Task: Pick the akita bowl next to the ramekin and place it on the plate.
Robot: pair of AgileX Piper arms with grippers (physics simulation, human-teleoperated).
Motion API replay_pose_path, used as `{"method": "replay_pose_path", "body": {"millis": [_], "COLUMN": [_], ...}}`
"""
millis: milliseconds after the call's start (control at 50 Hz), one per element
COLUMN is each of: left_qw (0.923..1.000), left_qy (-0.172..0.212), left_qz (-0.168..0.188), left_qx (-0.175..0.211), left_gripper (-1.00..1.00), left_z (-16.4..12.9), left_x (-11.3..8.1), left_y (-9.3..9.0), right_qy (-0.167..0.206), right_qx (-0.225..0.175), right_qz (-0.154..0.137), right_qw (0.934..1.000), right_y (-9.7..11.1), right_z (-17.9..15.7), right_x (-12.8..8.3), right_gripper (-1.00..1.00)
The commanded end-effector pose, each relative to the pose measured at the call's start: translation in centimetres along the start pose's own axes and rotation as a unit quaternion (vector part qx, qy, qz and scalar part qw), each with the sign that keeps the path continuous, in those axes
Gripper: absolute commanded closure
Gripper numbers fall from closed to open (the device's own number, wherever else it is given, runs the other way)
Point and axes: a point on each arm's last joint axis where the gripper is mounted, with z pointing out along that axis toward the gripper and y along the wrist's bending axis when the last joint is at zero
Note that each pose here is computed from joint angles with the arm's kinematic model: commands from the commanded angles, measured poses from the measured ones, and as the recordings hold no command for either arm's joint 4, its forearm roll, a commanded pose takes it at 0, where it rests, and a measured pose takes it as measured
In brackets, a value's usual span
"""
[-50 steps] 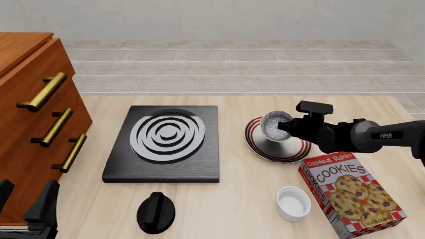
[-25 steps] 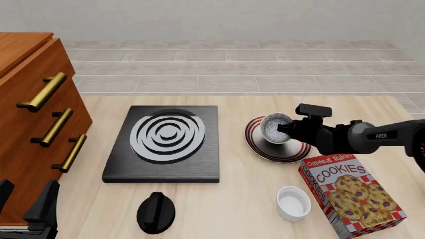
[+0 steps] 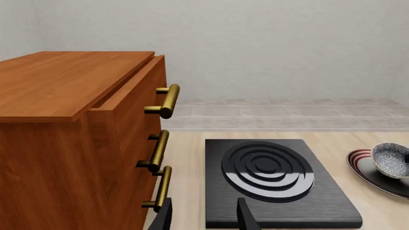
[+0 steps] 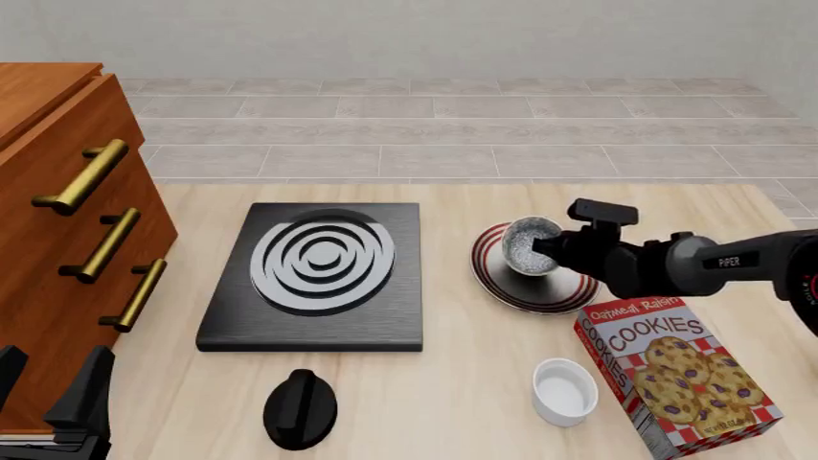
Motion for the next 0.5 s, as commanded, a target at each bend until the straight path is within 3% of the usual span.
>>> {"method": "replay_pose_path", "body": {"millis": [20, 500], "left_qw": [1.0000, 1.0000], "left_qy": [0.000, 0.000], "left_qz": [0.000, 0.000], "left_qx": [0.000, 0.000], "left_gripper": [-1.00, -1.00], "left_z": [0.00, 0.00], "left_x": [0.00, 0.00], "left_y": [0.00, 0.00], "right_qy": [0.015, 0.011], "right_qx": [-0.004, -0.001], "right_qz": [-0.010, -0.017], "right_qw": [0.9998, 0.9998], "right_y": [0.36, 0.04], "right_z": [0.27, -0.45], "right_x": [0.70, 0.29], "right_gripper": [-1.00, -1.00]}}
